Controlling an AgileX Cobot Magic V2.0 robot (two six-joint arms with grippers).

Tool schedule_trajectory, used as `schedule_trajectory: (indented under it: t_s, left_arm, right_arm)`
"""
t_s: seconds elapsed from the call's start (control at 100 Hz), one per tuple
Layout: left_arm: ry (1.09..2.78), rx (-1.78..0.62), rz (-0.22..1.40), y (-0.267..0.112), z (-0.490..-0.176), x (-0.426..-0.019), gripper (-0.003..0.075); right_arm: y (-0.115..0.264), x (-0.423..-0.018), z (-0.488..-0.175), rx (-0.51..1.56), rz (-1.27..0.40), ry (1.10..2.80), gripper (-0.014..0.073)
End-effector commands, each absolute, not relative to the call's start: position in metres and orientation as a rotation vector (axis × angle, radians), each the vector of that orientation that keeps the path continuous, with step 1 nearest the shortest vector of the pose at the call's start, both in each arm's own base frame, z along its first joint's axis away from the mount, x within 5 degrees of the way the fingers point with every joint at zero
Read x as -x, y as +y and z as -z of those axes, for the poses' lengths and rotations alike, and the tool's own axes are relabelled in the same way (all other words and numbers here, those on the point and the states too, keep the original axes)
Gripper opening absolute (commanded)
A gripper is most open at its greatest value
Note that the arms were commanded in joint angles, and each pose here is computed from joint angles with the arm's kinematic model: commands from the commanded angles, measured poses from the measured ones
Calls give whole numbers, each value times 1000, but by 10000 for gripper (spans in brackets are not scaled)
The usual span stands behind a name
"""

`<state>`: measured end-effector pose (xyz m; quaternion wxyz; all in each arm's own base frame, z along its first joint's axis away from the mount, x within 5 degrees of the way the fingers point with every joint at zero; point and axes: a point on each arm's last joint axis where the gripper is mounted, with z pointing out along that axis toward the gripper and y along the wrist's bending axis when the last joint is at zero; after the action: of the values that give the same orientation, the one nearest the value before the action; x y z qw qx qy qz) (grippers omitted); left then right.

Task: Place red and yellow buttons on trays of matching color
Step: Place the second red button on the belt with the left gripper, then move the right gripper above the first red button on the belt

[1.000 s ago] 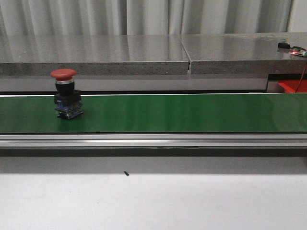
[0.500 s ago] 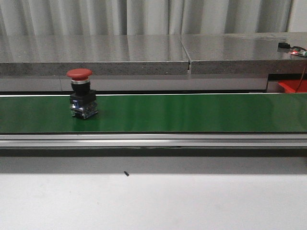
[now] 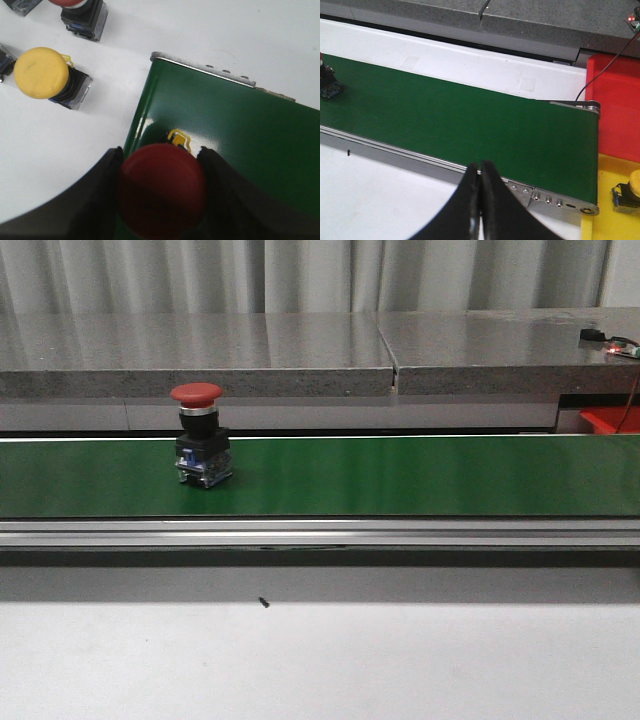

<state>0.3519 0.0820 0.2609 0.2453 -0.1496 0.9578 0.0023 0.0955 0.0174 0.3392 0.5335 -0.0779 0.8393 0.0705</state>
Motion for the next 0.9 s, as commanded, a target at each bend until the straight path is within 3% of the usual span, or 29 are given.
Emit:
schedule_trajectory:
  t_s: [0.0,0.21,0.28,0.55,0.89]
  left_arm:
    - [2522,391,-2,79,-283,-352,134]
    - [2526,390,10,78,-282,-352,434]
    - [2525,386,22,77,-282,-352,500]
    - [2478,359,22,76,-295,-349,519]
    - [2278,178,59,39,-353,-327,518]
  right_arm:
    - [17,-98,-352,155,-170,1924,-67]
    - [17,-98,-352,155,-170,1924,-67]
    - [17,-98,-352,155,-170,1924,-67]
    - [17,-98,-352,155,-170,1924,-67]
    - [17,-98,-352,155,-170,1924,-67]
